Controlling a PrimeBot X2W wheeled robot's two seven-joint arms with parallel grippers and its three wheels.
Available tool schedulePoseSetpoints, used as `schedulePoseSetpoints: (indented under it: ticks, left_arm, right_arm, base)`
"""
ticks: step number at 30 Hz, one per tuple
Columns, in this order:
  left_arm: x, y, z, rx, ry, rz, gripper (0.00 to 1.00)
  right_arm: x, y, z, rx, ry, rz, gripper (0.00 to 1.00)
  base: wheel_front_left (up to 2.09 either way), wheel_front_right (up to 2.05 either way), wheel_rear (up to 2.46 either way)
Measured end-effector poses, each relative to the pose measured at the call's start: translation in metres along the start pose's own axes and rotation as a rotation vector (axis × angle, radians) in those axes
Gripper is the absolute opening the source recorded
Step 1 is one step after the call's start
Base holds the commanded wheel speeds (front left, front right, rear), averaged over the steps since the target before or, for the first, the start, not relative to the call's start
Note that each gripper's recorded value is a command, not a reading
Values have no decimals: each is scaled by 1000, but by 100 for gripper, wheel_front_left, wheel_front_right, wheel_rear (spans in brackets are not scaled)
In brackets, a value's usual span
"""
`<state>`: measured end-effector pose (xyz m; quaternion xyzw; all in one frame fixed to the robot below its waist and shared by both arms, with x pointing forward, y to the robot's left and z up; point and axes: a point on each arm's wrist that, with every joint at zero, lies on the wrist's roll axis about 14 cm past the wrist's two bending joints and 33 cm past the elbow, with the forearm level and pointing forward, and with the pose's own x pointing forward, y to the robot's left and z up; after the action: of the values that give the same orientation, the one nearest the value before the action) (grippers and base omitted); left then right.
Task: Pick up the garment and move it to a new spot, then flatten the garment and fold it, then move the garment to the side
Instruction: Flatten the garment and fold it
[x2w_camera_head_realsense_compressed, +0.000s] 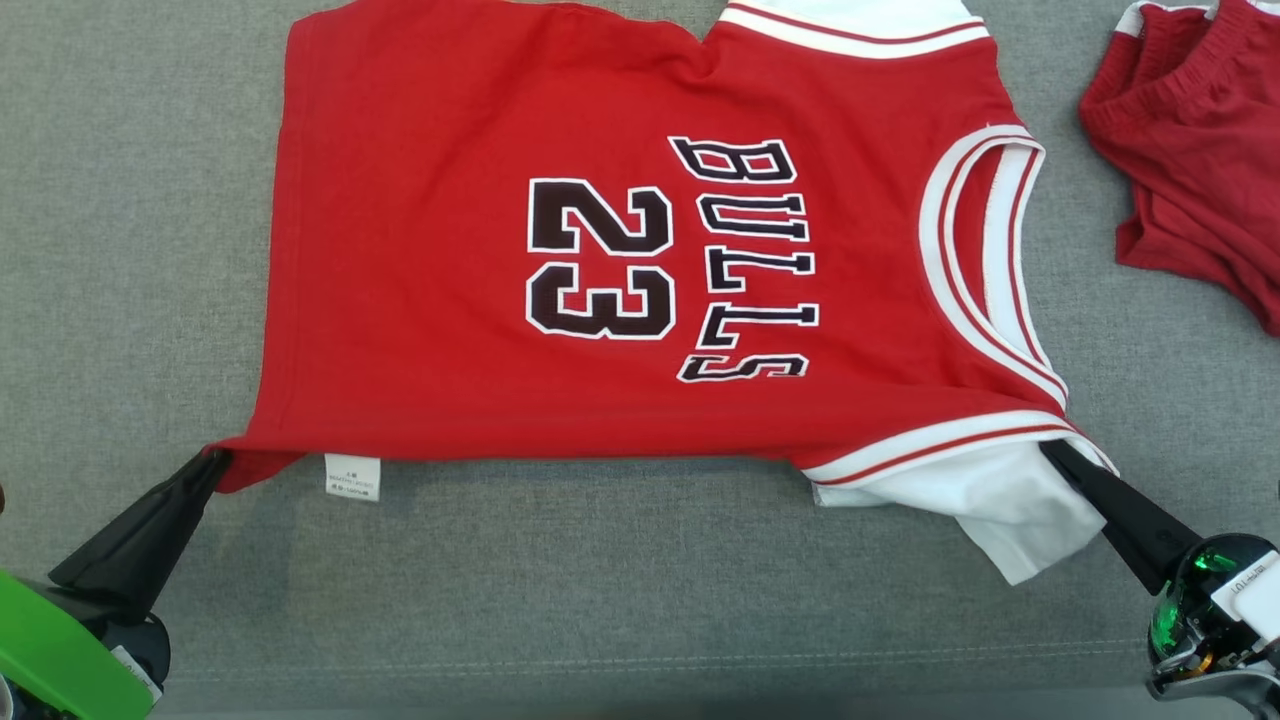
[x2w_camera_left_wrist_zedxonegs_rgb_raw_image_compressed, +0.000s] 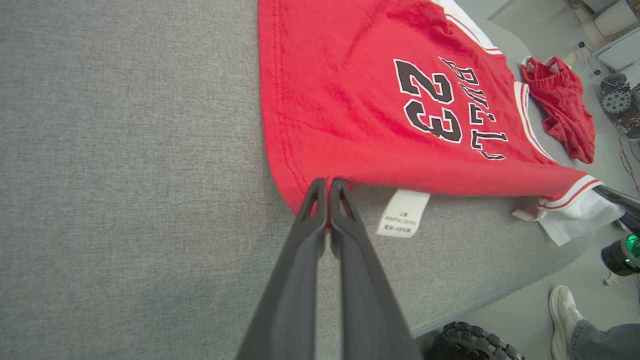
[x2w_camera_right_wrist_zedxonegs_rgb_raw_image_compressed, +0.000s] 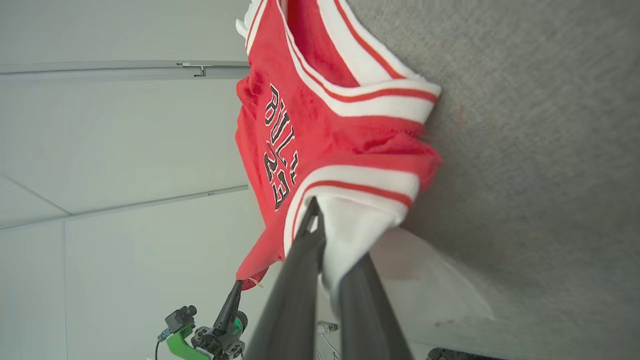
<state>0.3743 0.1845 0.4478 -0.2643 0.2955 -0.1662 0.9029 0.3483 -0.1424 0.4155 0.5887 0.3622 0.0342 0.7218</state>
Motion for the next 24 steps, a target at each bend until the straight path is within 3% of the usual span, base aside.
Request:
schedulePoseSetpoints:
  ticks: [11, 24]
  left_arm:
    - [7, -10, 11, 78, 61, -49, 0]
    - [28, -17, 28, 79, 80, -101, 0]
  right_arm:
    - [15, 21, 5, -57, 43, 62, 0]
    - [30, 23, 27, -94, 22, 62, 0]
  base:
    - [0, 0, 0]
    - [0, 0, 0]
